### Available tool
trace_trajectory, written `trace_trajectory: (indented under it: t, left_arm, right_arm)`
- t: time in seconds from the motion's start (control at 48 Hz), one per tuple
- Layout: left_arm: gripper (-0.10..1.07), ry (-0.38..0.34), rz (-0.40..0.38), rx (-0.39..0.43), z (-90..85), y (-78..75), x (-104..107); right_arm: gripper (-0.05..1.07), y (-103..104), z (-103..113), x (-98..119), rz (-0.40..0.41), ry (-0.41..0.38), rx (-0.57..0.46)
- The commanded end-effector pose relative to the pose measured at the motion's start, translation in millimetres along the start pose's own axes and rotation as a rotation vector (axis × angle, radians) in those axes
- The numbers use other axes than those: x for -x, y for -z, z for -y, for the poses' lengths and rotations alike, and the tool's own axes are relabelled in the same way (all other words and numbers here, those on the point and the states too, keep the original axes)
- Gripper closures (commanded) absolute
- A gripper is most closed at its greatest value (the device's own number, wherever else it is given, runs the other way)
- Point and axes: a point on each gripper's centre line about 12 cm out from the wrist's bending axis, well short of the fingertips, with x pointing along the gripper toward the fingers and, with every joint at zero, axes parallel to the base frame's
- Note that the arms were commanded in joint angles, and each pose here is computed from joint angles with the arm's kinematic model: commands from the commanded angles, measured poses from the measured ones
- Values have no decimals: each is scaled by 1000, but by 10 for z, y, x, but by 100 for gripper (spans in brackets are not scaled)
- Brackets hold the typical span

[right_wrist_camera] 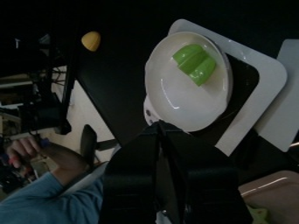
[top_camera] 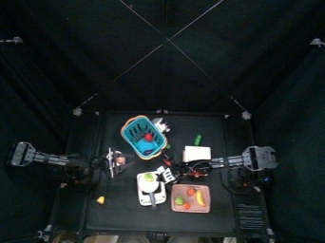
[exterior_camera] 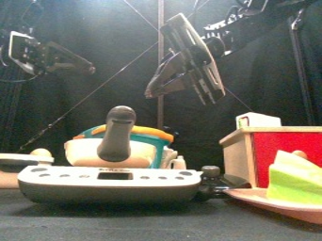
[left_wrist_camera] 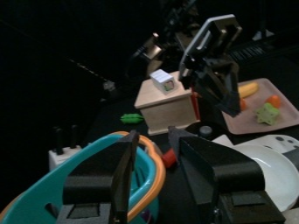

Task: Grab starfruit bottom

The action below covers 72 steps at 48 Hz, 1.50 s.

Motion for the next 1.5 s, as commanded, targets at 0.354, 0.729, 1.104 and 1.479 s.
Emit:
trace_trajectory:
  t: [0.354, 0.729, 1.104, 1.479]
  left_arm:
    - [22, 7, 10, -2, -2, -14, 63]
    - [22, 16, -9, 0, 16, 36, 81]
    - [22, 12, -23, 0, 14, 80, 97]
    - [22, 11, -22, 1, 12, 74, 95]
  right_arm:
    - [54, -137, -480, -151, -158, 141, -62]
    - [48, -321, -426, -294, -78, 365, 18]
    - [9, -268, -336, -453, -78, 317, -35]
    - [7, -326, -314, -686, -75, 326, -59]
